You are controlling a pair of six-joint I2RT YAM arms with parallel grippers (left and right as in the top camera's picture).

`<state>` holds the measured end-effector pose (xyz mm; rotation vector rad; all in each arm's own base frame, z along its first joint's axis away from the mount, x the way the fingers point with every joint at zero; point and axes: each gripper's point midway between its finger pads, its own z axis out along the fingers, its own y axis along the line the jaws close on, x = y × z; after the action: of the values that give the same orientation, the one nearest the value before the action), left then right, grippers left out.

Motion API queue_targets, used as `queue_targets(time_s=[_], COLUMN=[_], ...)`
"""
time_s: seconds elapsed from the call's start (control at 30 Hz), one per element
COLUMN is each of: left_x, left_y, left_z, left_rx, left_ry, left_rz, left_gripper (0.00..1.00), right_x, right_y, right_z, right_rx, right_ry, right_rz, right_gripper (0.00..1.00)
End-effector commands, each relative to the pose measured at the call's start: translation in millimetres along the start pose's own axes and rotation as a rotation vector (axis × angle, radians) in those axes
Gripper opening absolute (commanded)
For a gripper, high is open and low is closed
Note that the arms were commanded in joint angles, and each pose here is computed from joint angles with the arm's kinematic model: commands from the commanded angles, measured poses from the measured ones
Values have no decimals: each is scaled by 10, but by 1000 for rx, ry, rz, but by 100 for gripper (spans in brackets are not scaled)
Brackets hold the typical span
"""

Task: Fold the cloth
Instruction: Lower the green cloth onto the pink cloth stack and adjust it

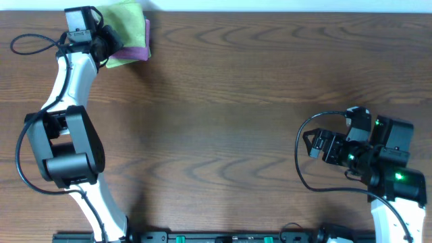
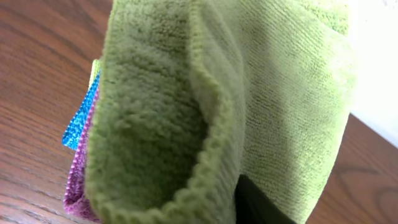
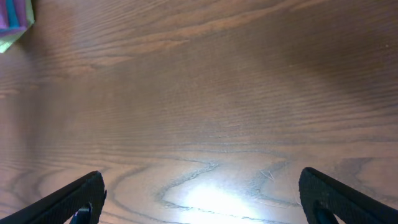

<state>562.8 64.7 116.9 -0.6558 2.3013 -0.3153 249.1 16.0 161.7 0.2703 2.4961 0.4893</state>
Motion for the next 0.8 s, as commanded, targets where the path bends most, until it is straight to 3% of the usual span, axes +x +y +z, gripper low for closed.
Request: queue_targets(time_s=[0.0, 0.57, 0.77], left_x=[-122, -261, -198], left_y=[-1, 29, 62], left_z=[-27, -172, -169], left_rx=[-7, -54, -66], left_ry=[-29, -81, -55], left_rz=[7, 54, 51], left_gripper=[42, 64, 81], right_x=[15, 15, 15], right_y=[-16, -16, -16], right_z=[-2, -2, -2], right_rx=[1, 1, 1], right_ry=[-1, -1, -1], right_rz=[-3, -3, -3], right_gripper=[99, 99, 99])
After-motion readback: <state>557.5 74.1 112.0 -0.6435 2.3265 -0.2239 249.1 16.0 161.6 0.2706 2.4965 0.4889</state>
